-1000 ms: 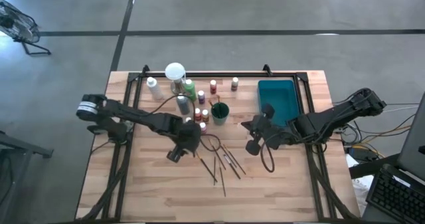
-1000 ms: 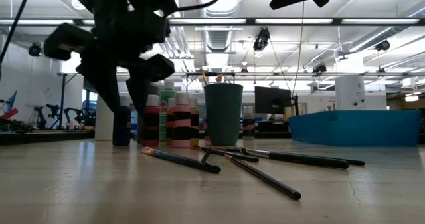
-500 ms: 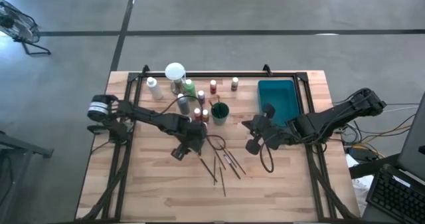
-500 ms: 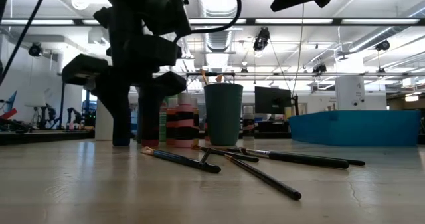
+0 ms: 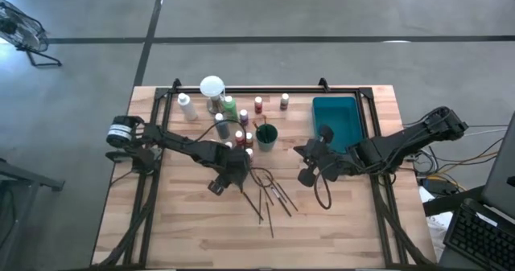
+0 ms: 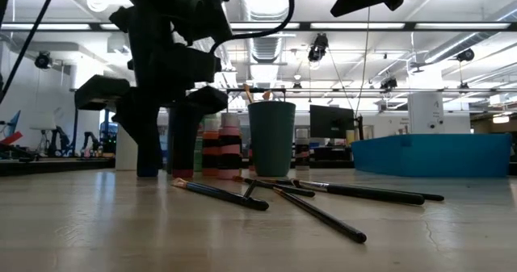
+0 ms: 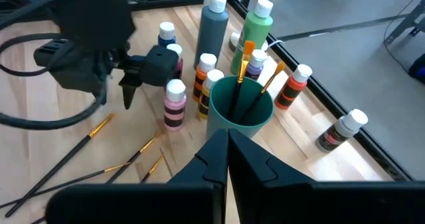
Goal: Pick & Place Paint Supplies
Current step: Put the gold paint brush into the green cup
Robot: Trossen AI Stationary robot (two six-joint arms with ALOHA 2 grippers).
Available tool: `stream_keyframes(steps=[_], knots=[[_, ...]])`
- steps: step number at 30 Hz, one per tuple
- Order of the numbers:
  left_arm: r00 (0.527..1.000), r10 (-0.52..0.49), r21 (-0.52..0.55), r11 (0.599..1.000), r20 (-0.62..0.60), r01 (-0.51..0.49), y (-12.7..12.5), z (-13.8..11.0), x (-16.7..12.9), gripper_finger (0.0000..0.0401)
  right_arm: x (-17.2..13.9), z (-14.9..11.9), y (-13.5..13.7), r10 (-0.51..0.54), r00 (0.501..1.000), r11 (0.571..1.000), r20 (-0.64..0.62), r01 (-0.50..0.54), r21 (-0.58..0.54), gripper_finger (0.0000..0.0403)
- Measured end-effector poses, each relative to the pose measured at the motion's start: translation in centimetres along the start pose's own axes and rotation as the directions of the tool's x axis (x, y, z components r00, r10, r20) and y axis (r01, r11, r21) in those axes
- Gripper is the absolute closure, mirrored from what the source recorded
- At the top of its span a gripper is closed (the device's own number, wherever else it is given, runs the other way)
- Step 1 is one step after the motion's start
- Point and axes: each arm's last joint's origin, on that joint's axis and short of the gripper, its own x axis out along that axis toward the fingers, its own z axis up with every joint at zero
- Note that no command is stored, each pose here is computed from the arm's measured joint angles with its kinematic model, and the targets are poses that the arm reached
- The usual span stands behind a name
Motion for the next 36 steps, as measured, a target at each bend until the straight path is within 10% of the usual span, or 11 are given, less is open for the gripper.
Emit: stream_keyframes(steps=[36], knots=[[0.998,-0.054,0.218,0.975,0.010,0.051,-0.8,0.9,2.5,0.0199,0.6,-1.4,-0.1,-0.039,0.999,0.999,-0.020,0.039,0.001,0.0394]])
